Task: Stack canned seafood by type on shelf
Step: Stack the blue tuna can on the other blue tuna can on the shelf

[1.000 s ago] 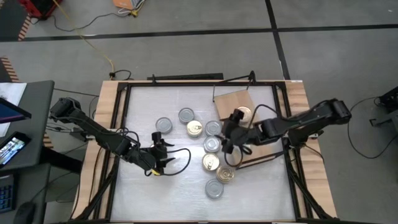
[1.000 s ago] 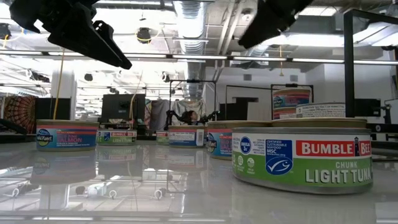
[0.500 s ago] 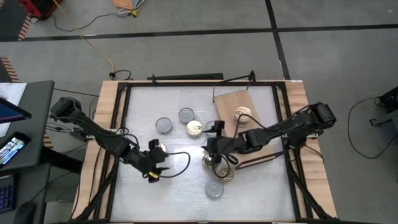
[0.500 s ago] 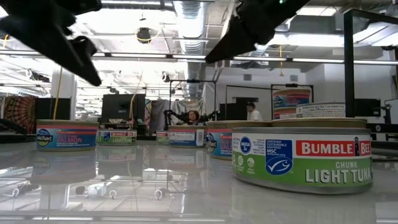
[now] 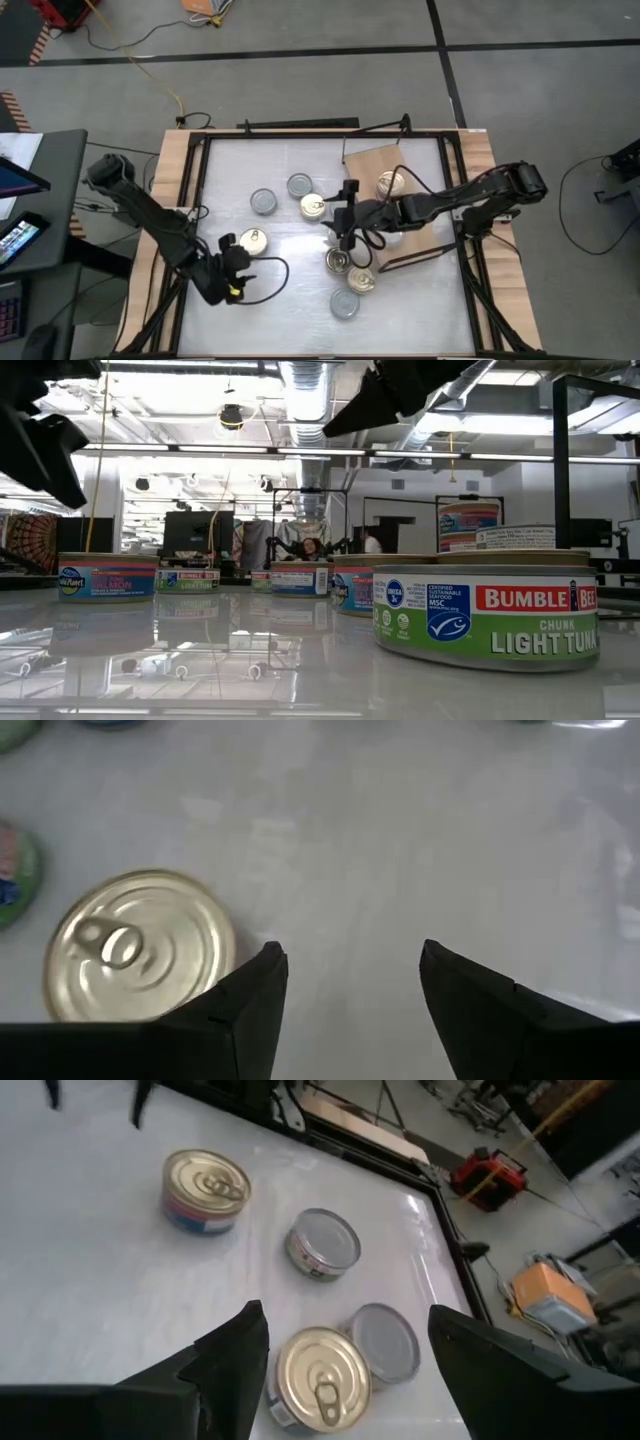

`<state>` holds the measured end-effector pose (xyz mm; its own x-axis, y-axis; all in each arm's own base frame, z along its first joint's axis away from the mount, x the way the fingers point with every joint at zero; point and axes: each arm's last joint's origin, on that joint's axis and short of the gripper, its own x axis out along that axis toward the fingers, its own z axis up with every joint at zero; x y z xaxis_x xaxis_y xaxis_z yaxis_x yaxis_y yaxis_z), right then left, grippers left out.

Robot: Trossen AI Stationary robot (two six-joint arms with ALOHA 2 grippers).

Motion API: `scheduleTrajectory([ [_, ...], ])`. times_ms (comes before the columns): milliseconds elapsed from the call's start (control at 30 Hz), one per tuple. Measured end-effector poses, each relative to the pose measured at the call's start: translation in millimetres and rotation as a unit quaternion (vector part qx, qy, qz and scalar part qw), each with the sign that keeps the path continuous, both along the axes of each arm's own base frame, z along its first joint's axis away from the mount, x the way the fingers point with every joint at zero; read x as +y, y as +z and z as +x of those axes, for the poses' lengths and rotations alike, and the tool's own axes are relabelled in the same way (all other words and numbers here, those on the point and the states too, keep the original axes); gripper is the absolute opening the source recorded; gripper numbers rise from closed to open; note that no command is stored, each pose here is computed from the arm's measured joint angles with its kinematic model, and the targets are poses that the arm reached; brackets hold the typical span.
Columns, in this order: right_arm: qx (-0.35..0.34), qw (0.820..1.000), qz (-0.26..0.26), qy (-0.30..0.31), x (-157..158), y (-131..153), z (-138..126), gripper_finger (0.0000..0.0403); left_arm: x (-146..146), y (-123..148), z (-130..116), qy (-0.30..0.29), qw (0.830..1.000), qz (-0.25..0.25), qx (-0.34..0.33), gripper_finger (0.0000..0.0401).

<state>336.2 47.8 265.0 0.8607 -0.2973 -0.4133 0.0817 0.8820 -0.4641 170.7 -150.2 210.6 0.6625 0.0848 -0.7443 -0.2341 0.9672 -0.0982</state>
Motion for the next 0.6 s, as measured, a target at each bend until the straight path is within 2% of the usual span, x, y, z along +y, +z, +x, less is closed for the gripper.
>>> scheduleTrajectory([
  [133, -0.011, 1.000, -0.008, 0.013, -1.5, 1.5, 3.1, 0.0306, -6.2, -13.3, 3.0, 0.006, 0.999, 0.040, 0.008, 0.0209],
  [233, -0.022, 1.000, -0.015, 0.015, -2.9, 3.9, 4.4, 0.0306, -8.9, -26.3, 6.8, -0.006, 0.996, 0.088, 0.025, 0.0208],
  [433, -0.023, 0.999, -0.020, 0.017, -3.4, 5.1, 4.3, 0.0306, -10.7, -45.4, 10.7, -0.020, 0.981, 0.184, 0.066, 0.0207],
  [600, -0.023, 0.999, -0.020, 0.010, -7.5, 5.0, 4.7, 0.0306, -11.2, -50.6, 12.1, -0.021, 0.968, 0.231, 0.096, 0.0207],
])
